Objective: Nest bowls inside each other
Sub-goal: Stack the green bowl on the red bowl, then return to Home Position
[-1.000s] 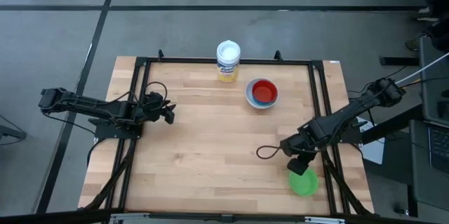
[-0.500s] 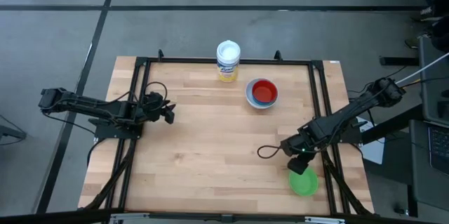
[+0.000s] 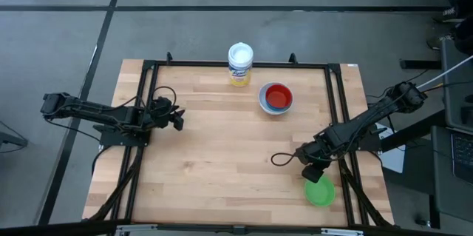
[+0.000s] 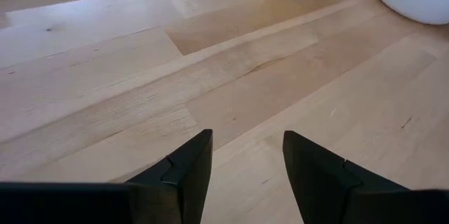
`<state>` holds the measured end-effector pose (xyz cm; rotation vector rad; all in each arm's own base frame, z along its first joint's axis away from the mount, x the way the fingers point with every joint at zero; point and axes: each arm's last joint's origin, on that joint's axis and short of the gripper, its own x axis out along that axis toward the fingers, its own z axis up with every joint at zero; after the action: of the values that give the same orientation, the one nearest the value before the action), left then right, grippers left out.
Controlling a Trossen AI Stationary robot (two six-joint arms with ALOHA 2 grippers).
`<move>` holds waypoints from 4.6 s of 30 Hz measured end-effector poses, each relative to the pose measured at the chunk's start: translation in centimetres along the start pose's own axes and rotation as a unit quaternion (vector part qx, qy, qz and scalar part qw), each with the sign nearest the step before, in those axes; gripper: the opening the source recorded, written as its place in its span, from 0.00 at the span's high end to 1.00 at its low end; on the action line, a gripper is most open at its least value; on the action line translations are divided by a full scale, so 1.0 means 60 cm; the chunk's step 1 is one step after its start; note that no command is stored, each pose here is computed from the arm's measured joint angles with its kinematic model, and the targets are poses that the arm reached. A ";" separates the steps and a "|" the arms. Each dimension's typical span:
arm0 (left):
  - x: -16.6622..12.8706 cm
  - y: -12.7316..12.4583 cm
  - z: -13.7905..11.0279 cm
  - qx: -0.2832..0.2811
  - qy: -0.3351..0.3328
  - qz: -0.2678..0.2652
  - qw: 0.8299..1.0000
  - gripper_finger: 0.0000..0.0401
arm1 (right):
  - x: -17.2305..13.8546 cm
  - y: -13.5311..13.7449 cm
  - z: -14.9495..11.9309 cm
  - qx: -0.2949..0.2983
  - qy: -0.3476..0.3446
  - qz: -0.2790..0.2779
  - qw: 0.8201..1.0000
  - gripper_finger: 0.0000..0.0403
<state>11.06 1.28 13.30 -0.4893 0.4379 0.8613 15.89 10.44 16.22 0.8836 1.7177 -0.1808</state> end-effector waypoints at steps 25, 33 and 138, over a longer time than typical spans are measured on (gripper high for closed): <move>0.000 0.003 -0.002 0.008 0.006 0.007 1.000 0.57 | 0.026 -0.005 0.012 0.041 -0.018 0.056 0.997 0.98; 0.000 0.003 -0.003 0.009 0.008 0.008 1.000 0.57 | 0.010 0.010 0.037 0.061 -0.088 0.104 0.989 0.99; -0.420 -0.001 0.426 -0.023 -0.314 -0.417 0.853 0.57 | -0.643 0.051 -0.043 -0.243 -0.753 0.145 0.594 0.66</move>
<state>0.82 0.55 47.72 -0.3574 -0.3996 0.1424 18.89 -3.86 52.14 0.2684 -0.0553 -0.1400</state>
